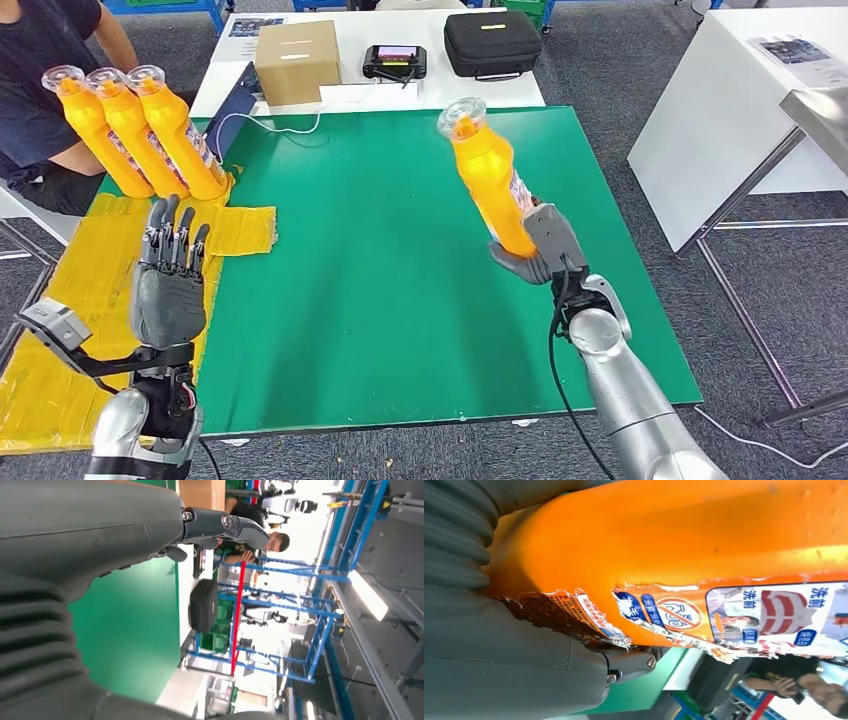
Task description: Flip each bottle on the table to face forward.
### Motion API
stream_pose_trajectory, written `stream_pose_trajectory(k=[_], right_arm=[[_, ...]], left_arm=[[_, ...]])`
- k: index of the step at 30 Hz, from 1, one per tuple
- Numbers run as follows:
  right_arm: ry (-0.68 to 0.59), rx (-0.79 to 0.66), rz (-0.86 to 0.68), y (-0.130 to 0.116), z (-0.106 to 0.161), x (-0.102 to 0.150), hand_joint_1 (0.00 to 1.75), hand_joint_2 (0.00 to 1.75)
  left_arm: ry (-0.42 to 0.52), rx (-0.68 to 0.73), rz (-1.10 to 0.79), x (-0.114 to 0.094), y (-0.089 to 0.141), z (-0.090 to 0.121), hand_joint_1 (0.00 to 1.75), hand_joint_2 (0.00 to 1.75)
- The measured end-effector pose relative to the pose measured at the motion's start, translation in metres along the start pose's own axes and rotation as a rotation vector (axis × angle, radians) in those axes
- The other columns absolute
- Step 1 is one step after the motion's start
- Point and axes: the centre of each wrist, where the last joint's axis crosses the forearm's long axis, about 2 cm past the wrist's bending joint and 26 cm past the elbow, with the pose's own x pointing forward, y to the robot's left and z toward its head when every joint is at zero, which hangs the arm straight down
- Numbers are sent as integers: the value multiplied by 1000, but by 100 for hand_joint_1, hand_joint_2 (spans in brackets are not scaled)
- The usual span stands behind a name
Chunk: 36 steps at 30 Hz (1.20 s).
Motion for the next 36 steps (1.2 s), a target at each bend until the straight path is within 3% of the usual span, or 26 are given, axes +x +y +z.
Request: stream_pose_trajectory(k=[8,14,23,36], right_arm=[[-44,6,-29,18,-4,18,175,175],[-87,50,-12,58,-13,45,175,175],[-110,113,12,96,-23,69,175,175],[-147,293,199,177,-17,102,175,175]], left_arm=[[13,-11,-2,-3,-14,-1,0,175],[26,-43,24,-8,-37,-4,0,175],[63,-80,122,-11,-55,-3,0,175],[89,-72,255,-9,-58,-4,0,175]])
